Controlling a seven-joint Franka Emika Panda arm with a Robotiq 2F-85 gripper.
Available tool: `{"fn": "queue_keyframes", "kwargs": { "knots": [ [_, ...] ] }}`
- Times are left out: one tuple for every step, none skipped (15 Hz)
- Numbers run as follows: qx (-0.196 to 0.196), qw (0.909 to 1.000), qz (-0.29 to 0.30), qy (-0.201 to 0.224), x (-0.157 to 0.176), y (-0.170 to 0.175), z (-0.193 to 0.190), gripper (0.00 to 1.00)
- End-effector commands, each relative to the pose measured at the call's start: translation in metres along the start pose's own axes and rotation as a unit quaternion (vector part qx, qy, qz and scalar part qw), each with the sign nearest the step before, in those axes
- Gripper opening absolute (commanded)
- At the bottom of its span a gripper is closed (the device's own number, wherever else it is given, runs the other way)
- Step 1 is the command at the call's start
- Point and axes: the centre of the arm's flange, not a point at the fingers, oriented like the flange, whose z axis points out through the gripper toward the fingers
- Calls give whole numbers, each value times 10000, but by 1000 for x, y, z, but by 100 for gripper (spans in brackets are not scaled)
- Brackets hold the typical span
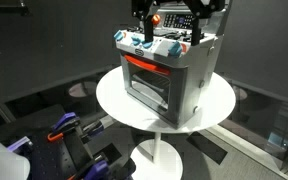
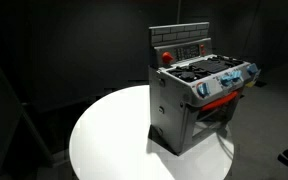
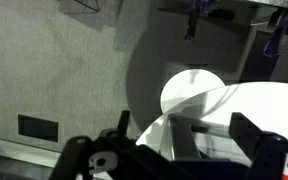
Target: Press the orange button on the stove
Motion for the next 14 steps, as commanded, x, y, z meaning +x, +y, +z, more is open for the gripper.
{"fn": "queue_keyframes", "kwargs": {
  "knots": [
    [0,10000,0,0,0,0,0,100],
    [0,10000,0,0,0,0,0,100],
    [0,10000,0,0,0,0,0,100],
    [0,10000,0,0,0,0,0,100],
    [0,10000,0,0,0,0,0,100],
    [-53,10000,12,55,3,0,-1,100],
    [-57,9999,30,108,8,0,-4,100],
    [-68,9998,37,159,12,-1,-7,100],
    [-81,9997,41,247,20,-2,-12,100],
    [-117,9993,42,345,26,-2,-16,100],
    [-143,9989,39,454,34,-4,-22,100],
    [-174,9983,41,551,40,-6,-26,100],
    [-196,9976,42,662,48,-8,-32,100],
    [-234,9967,46,772,57,-10,-37,100]
  ]
}}
